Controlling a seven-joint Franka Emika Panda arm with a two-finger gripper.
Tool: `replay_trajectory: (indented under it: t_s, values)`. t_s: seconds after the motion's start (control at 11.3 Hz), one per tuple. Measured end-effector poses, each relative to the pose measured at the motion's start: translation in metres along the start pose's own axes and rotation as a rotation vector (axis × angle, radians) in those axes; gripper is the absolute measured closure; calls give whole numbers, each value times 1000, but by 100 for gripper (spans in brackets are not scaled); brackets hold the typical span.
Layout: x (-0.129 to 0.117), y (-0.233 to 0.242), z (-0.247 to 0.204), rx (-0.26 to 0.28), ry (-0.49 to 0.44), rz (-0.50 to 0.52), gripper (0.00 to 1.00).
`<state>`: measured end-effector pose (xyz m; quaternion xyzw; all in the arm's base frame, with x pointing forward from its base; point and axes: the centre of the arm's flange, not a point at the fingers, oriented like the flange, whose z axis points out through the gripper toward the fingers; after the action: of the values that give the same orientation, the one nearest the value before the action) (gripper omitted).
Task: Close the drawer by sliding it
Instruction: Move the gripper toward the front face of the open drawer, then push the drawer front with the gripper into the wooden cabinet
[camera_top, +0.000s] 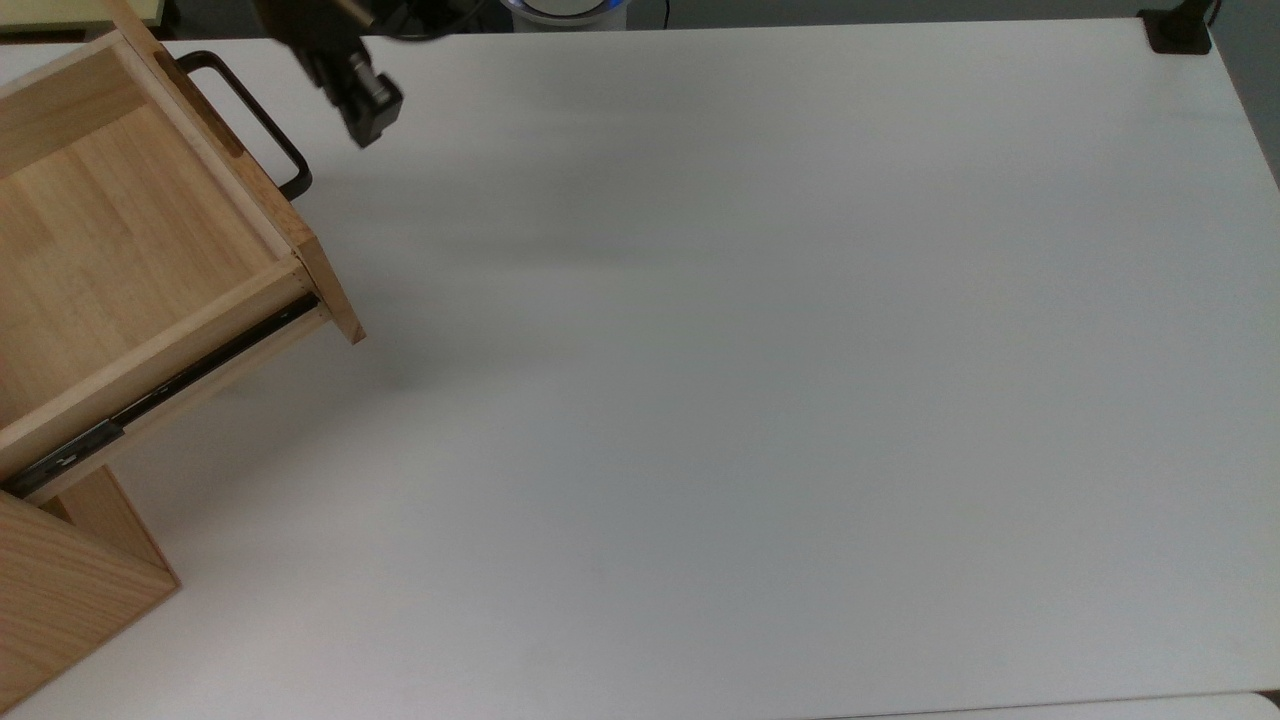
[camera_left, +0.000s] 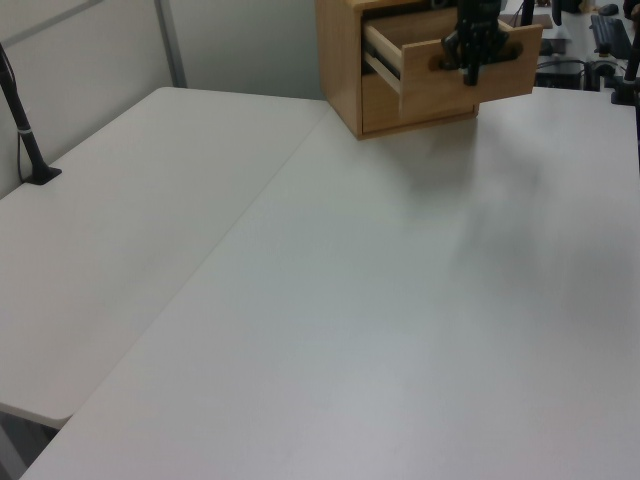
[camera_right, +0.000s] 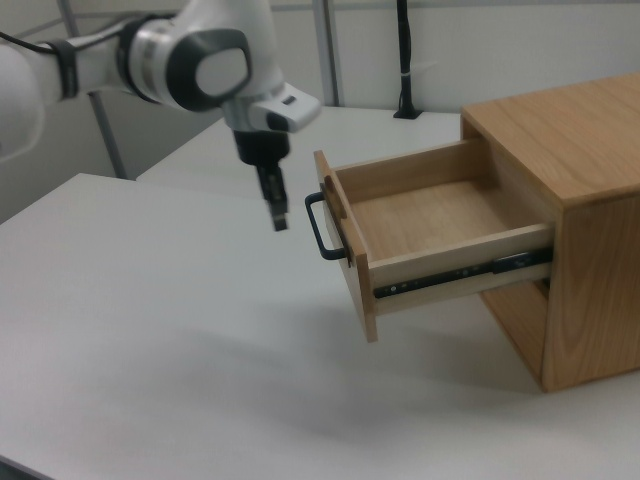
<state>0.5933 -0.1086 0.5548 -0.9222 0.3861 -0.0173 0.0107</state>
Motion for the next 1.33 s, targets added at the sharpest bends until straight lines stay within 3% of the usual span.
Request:
replay_trajectory:
  t_s: [0.35,0.62,1.06,1.33]
  values:
    - [54,29,15,46,128,98,92]
    - [81,37,25,76,225,128,92]
    - [139,45,44,111,417,157,92]
    - [157,49,55,120,494,128,92]
